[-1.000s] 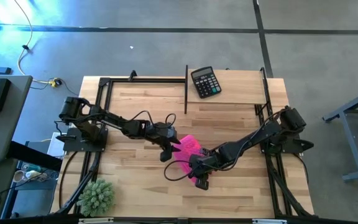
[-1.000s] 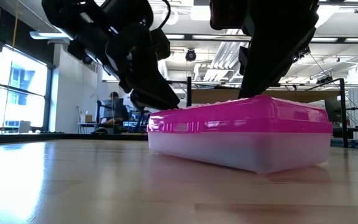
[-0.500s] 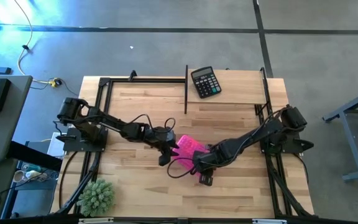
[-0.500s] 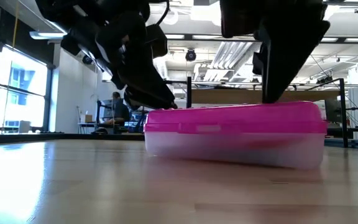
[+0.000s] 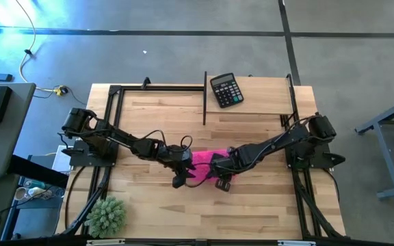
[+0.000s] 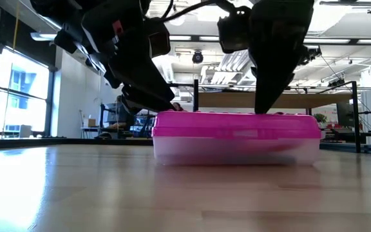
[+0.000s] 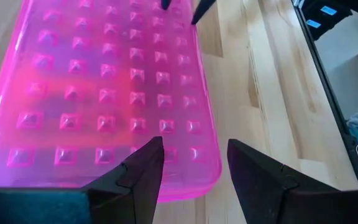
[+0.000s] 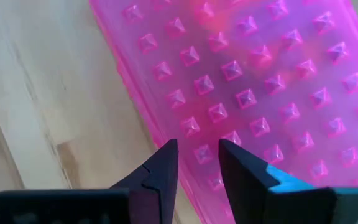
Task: Pack school essentials
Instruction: Close the box
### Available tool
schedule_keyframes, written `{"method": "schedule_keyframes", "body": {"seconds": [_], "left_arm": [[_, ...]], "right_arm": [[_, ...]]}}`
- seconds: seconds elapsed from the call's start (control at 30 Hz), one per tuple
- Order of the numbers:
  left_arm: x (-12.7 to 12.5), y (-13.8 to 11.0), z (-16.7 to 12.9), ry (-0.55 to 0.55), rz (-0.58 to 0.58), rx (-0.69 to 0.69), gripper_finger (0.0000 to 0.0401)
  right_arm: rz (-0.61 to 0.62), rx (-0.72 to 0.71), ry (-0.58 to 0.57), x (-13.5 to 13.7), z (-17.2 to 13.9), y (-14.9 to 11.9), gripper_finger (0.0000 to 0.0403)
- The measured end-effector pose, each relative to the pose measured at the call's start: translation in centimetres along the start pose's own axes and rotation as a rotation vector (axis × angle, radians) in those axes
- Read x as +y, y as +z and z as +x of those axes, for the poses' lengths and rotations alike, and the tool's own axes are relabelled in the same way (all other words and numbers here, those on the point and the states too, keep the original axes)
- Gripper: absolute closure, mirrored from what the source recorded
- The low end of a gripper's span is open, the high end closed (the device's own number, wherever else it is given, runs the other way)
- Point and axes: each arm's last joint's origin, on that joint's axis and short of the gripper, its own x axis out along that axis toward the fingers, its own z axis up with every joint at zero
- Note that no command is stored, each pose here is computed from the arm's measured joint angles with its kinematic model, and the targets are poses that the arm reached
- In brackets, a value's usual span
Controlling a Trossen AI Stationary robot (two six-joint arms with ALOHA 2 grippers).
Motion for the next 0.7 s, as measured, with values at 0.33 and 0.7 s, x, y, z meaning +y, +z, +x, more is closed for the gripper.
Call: {"method": "schedule_keyframes", "body": {"seconds": [0.33,0.7], "left_arm": [[0.3,0.5,-0.5,0.007,-0.008,-0.020,0.0229],[1.2,0.8,-0.7,0.027,-0.033,-0.025,0.0229]], "right_arm": [[0.016,-0.001,0.009,0.3,0.0,-0.2,0.0295],[0.029,-0.002,0.022,0.6,-0.1,-0.3,0.0295]]}}
